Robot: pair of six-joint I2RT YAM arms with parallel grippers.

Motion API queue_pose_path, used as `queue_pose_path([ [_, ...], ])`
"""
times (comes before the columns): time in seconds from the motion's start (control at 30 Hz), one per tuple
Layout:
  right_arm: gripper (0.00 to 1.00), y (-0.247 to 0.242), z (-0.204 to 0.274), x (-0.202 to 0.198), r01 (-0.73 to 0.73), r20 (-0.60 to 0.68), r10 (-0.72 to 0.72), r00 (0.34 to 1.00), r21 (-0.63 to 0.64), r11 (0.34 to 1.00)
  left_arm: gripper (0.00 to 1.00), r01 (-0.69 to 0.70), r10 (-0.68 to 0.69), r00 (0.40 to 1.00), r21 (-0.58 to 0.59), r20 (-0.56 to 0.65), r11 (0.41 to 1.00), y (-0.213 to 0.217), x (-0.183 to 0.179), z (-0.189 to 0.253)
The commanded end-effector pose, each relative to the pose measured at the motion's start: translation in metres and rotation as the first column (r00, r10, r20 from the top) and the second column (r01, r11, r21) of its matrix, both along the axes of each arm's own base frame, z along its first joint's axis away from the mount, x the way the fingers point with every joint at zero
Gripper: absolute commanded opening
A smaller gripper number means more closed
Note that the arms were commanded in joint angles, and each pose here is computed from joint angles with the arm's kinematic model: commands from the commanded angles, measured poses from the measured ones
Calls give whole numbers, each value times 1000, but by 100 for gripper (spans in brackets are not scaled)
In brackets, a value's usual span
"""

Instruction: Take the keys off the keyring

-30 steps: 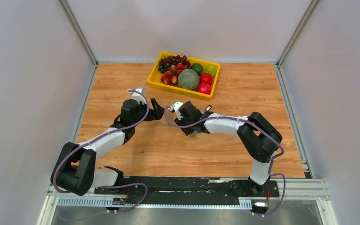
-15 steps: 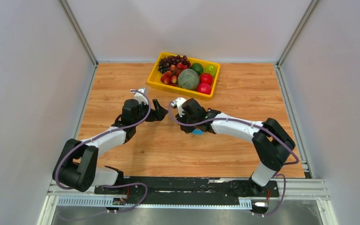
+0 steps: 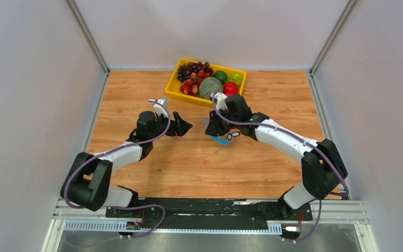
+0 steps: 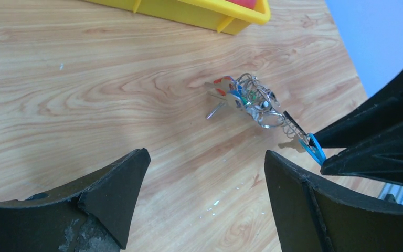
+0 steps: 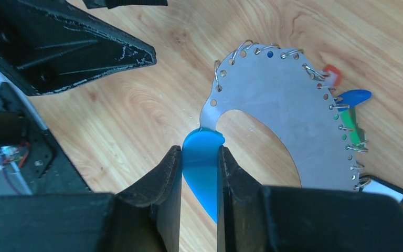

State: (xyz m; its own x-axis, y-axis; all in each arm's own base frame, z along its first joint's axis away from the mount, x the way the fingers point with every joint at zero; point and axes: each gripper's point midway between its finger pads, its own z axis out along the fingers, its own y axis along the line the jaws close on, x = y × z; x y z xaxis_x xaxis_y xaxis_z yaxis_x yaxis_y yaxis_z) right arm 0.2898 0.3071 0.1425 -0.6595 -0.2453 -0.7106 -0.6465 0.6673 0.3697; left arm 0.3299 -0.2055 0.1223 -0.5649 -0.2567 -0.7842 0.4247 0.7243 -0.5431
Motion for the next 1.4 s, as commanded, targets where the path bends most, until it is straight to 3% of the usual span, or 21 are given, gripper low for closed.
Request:
queue_pose_path([
  [0.0,5,17,68,-3,-62,39,56,998,202,977,91,80,-74,994,-64,85,995,-13,-4,22],
  [0.27,6,21,108,-12,-95,16,95,995,312,945,85,155,-141,981,-101,134,983,-23,-12,32],
  [0.53,7,26,142,-30,-164,7,175,984,397,903,83,148,-102,929,-104,357,983,-13,-31,67],
  [0.73,8,26,154,-42,-192,-2,214,977,430,882,78,142,-68,835,-94,546,985,-11,-49,93],
  [1.03,8,28,159,-52,-201,-29,240,970,455,867,77,160,-131,712,22,690,987,-24,-69,95],
  [1.27,8,36,163,-66,-232,-32,279,960,472,851,75,71,-93,717,60,691,996,-18,-58,87],
  [1.37,8,39,163,-72,-243,-37,296,954,479,843,70,67,-96,714,69,694,995,-19,-54,88],
])
